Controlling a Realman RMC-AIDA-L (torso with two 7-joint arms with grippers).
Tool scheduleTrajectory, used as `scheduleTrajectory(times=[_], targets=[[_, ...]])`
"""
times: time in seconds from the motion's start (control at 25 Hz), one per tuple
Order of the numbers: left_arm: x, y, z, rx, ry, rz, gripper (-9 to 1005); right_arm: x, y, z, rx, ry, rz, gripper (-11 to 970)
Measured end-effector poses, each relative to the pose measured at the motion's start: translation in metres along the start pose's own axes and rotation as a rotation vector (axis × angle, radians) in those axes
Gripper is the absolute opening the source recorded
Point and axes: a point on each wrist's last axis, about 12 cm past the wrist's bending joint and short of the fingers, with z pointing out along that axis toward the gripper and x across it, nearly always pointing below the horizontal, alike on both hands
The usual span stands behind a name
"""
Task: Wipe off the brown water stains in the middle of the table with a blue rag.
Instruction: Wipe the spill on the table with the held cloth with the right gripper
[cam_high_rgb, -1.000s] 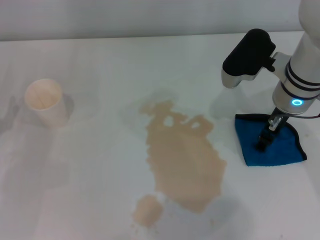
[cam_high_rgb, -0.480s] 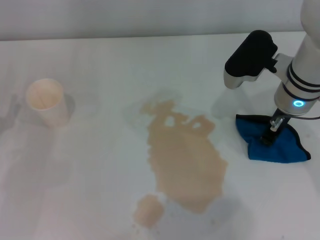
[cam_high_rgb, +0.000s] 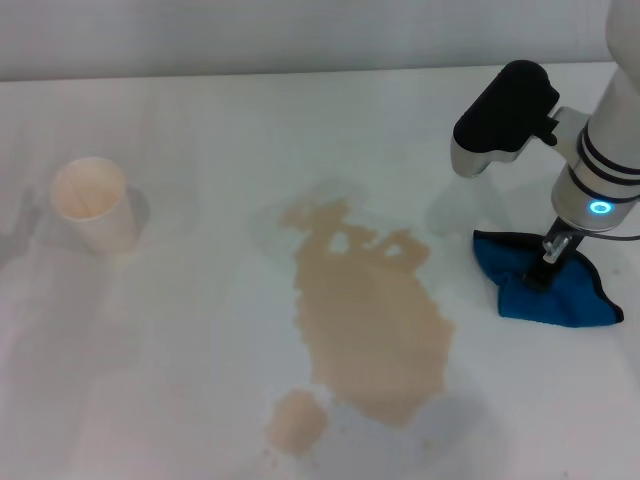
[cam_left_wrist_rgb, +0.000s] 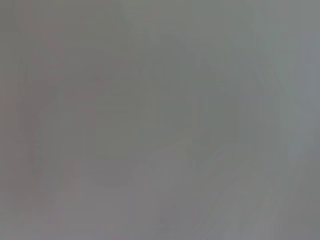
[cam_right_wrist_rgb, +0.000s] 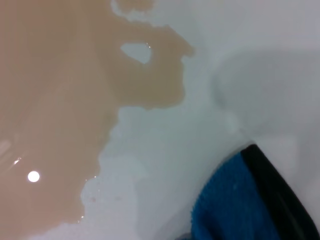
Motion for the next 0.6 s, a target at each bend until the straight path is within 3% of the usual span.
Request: scheduleTrajectory(times=[0.6], targets=[[-0.0011,0.0006,0.0008,0.001,-0.003,-0.011,861,0.0024,-0.0087,-0.0032,-0.024,-0.037,0.072,95]])
